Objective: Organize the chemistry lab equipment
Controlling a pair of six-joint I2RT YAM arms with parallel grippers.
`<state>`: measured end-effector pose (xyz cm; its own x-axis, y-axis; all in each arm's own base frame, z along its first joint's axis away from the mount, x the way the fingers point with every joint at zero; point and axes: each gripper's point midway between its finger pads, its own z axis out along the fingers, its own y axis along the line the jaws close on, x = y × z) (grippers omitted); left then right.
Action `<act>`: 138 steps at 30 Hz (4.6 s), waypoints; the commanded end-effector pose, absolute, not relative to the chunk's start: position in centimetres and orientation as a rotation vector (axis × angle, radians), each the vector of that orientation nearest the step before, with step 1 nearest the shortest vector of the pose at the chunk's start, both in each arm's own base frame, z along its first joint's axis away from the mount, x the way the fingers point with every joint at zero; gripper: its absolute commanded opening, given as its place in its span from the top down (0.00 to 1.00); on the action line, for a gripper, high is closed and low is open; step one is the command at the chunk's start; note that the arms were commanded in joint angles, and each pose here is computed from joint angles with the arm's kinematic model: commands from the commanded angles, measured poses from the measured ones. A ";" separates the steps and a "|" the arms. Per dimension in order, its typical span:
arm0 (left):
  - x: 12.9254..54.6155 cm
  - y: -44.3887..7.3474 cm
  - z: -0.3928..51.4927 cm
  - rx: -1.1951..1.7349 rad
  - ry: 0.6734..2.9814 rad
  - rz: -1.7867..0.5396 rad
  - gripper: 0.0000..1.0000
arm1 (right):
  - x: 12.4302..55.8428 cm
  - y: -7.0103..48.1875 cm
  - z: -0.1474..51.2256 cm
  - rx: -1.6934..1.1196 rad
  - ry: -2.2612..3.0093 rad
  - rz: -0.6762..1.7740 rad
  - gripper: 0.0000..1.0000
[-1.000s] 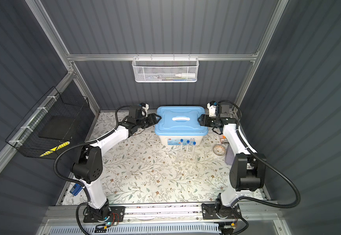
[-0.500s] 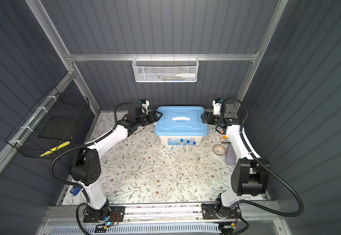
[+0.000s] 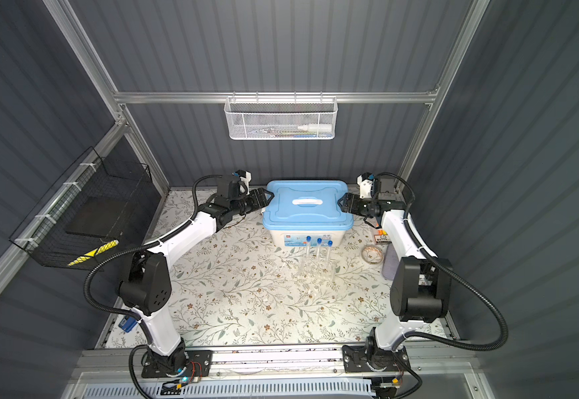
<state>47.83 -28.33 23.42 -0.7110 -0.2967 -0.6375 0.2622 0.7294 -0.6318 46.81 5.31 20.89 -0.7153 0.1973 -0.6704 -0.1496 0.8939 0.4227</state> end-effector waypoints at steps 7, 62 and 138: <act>47.5 -28.9 23.6 -0.015 2.169 -0.969 0.25 | 46.4 6.6 20.2 0.031 2.308 0.695 0.21; 46.7 -31.3 23.5 -0.014 2.181 -1.071 0.33 | 45.9 8.7 20.9 -0.003 2.295 0.757 0.34; 43.8 -10.2 24.4 -0.423 2.016 -0.258 0.00 | 37.5 -5.1 21.8 0.331 2.008 0.120 0.01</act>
